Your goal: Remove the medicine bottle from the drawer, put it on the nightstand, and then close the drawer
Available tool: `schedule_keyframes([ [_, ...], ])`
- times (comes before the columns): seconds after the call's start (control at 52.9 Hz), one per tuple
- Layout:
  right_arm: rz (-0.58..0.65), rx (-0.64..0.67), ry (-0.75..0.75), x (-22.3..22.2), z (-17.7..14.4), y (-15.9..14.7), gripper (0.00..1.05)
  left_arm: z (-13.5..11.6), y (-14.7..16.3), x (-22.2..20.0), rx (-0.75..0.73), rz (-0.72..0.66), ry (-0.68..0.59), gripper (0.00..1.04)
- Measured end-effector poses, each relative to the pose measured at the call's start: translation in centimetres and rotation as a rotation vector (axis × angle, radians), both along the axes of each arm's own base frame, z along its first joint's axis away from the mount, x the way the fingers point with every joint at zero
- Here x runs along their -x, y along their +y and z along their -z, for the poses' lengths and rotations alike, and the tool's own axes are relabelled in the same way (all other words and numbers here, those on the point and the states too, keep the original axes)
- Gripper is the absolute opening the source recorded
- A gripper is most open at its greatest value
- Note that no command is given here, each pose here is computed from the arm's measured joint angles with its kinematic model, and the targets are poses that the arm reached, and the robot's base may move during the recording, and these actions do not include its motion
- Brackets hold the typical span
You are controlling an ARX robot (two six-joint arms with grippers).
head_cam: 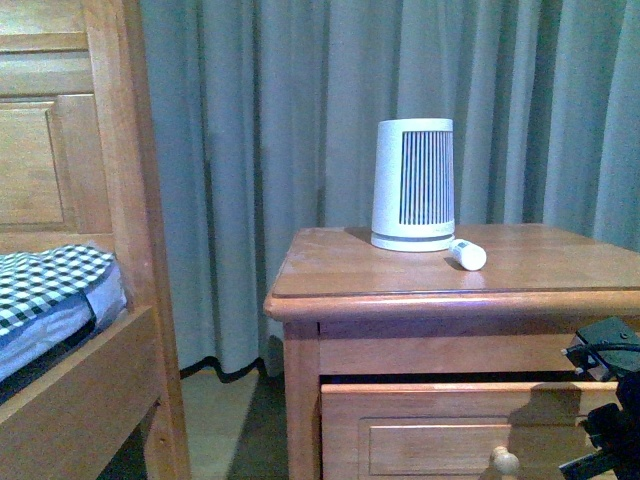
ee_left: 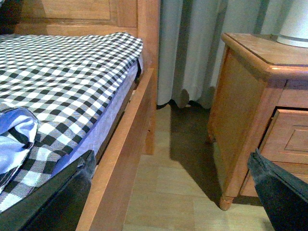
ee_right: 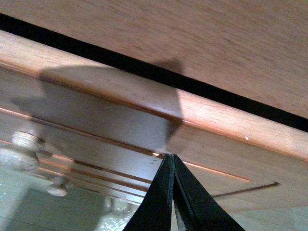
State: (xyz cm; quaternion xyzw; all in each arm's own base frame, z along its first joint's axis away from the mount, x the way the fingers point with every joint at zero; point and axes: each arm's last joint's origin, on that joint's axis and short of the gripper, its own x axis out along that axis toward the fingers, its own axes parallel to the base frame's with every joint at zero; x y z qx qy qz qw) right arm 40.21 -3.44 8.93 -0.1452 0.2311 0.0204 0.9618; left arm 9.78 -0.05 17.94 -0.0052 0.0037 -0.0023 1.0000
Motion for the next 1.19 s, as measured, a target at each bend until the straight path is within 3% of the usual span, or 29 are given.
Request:
schedule_keyframes([
  [0.454,0.06,-0.011,-0.017,-0.9,0.0,-2.2,0.03,0.0,0.0,0.0,0.0,0.0,0.0,0.98],
  [0.851,0.077,-0.079,-0.076,-0.4,0.0,-2.1,0.03,0.0,0.0,0.0,0.0,0.0,0.0,0.98],
  [1.192,0.029,-0.385,-0.07,6.7,-4.5,0.7,0.03,0.0,0.0,0.0,0.0,0.0,0.0,0.98],
])
